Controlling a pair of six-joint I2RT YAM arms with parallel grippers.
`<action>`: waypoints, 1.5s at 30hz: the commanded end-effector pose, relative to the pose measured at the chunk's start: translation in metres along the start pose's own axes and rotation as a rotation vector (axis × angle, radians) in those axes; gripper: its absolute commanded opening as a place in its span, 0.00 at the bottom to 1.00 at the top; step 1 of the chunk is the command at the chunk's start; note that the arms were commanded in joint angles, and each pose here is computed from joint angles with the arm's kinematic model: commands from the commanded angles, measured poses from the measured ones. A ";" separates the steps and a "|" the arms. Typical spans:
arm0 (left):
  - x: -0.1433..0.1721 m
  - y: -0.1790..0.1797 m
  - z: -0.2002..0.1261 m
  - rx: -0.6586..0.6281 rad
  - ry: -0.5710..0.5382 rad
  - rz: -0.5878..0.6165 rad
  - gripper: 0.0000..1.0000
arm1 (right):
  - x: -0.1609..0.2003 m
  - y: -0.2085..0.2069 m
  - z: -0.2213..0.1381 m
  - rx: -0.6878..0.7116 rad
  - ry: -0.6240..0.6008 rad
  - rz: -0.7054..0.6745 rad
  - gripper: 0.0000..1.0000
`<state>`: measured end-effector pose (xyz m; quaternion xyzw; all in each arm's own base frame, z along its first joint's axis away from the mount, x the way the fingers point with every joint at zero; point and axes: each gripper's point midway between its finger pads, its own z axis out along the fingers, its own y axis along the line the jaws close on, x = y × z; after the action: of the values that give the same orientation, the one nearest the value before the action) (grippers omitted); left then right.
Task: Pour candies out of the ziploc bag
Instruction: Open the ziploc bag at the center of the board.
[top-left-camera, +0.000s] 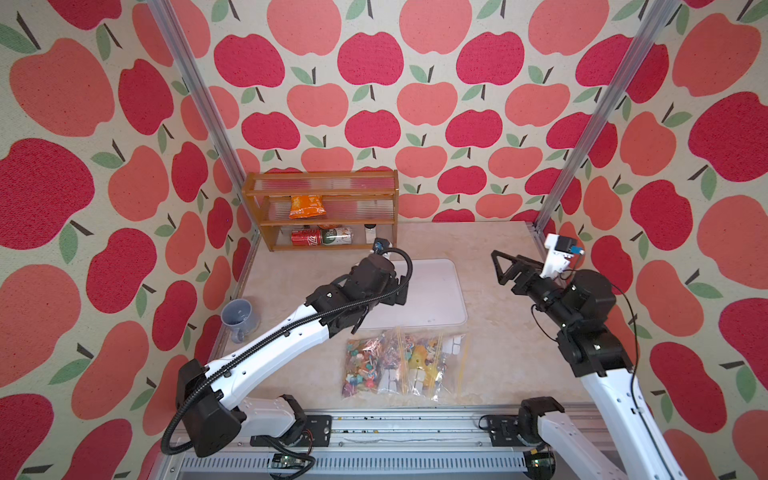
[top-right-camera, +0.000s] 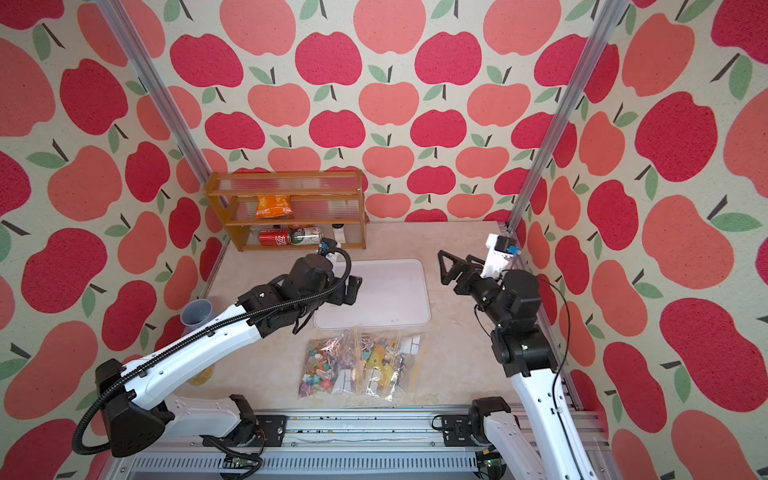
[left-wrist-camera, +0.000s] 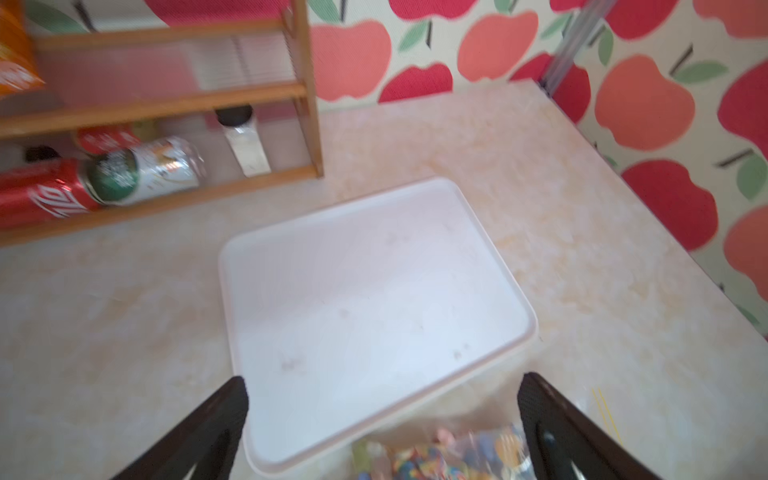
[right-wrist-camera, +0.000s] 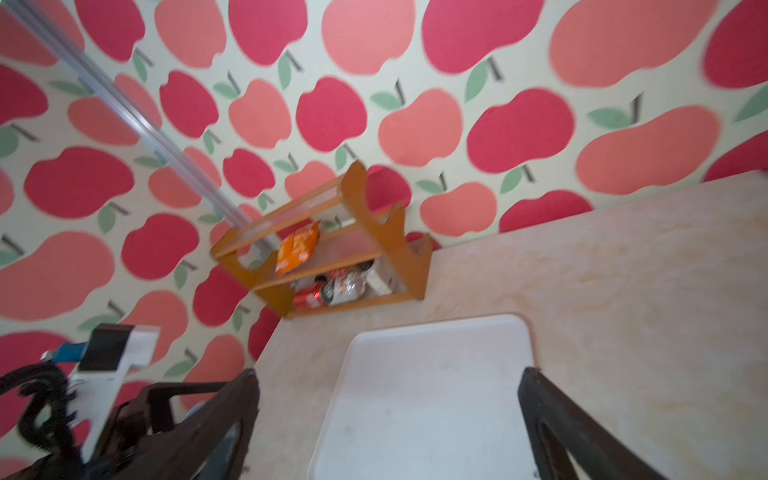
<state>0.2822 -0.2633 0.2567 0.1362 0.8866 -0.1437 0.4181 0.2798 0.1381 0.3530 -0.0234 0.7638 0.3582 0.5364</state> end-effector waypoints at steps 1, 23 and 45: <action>0.072 0.004 -0.007 -0.062 0.250 -0.112 0.91 | 0.111 0.019 -0.013 -0.084 0.500 0.003 0.99; 0.154 -0.029 -0.019 0.081 0.352 -0.338 0.55 | 0.262 0.037 -0.013 -0.234 0.805 -0.047 0.78; 0.176 -0.043 0.006 0.080 0.431 -0.306 0.43 | 0.313 0.060 0.036 -0.308 0.869 0.031 0.35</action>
<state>0.1656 -0.2801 0.1277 0.0437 0.9573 -0.2067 0.1976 0.1552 0.3058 0.1152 -0.2394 0.8646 0.4136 0.1550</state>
